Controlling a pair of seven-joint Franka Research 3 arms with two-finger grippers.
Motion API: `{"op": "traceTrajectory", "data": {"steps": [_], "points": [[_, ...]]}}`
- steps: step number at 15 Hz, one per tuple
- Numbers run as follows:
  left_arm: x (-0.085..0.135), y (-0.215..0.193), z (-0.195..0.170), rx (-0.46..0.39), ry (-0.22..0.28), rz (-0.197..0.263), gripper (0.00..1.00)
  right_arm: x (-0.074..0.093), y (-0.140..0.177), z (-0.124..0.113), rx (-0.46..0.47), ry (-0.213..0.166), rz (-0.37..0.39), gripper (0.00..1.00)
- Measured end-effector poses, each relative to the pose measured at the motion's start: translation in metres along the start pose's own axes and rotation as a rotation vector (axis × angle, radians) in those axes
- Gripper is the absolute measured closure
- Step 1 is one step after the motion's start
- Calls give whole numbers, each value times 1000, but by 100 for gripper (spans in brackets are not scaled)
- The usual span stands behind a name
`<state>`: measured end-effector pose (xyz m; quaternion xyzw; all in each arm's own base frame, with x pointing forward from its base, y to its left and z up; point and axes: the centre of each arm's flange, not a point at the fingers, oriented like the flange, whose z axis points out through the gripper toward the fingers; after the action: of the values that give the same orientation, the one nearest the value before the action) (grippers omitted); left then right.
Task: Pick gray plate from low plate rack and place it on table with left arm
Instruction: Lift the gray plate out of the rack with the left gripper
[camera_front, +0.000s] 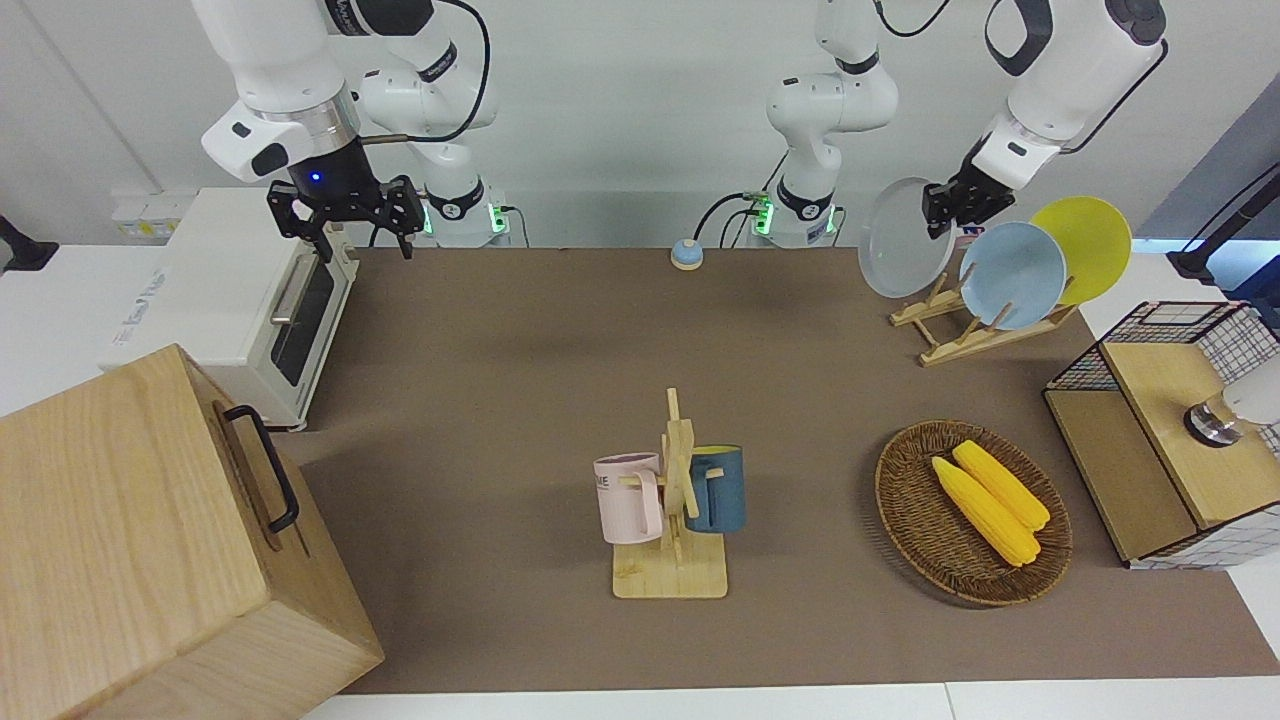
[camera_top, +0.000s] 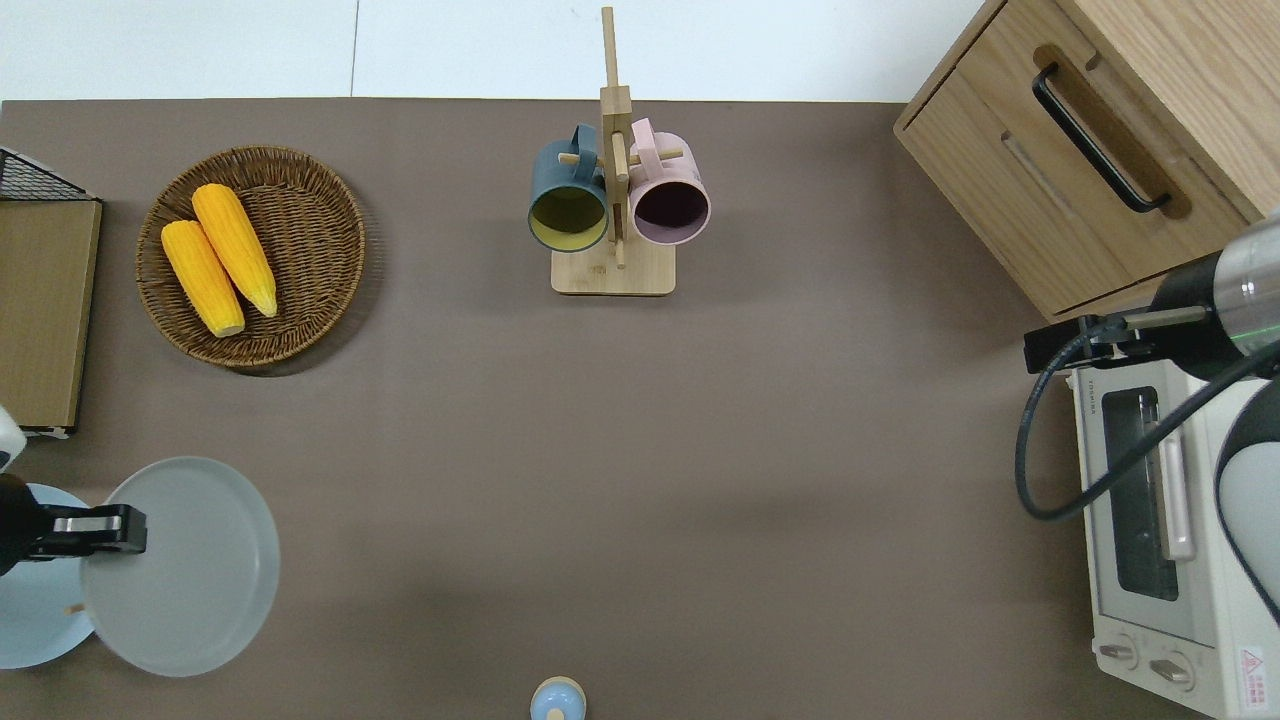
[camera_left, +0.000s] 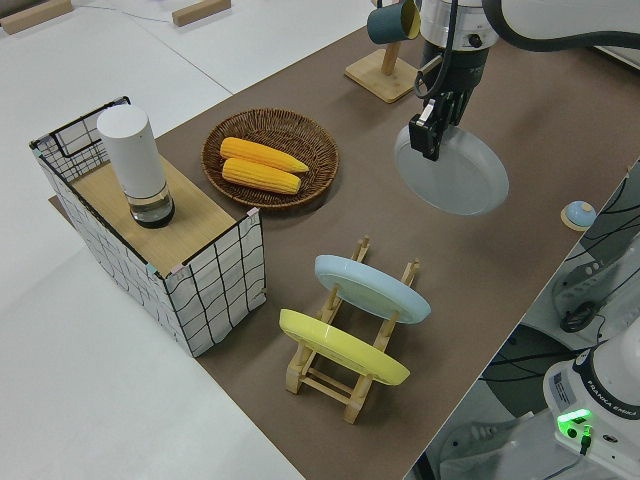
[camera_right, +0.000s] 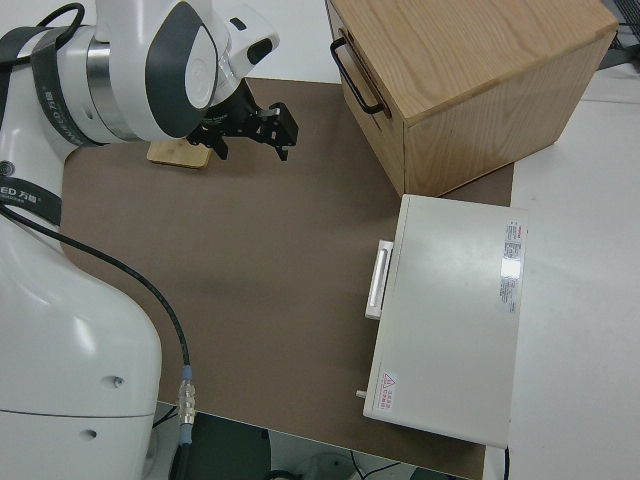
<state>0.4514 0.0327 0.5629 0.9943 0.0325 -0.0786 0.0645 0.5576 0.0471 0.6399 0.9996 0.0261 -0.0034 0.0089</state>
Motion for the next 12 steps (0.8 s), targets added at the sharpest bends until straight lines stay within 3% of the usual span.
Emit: {"op": "traceTrajectory", "data": {"steps": [5,12], "points": [[-4,34,12,-172,-32,-18,91,0,0,0,0,0,0,1],[7,32,83,-272,-13,-76,91,0,0,0,0,0,0,1]]}}
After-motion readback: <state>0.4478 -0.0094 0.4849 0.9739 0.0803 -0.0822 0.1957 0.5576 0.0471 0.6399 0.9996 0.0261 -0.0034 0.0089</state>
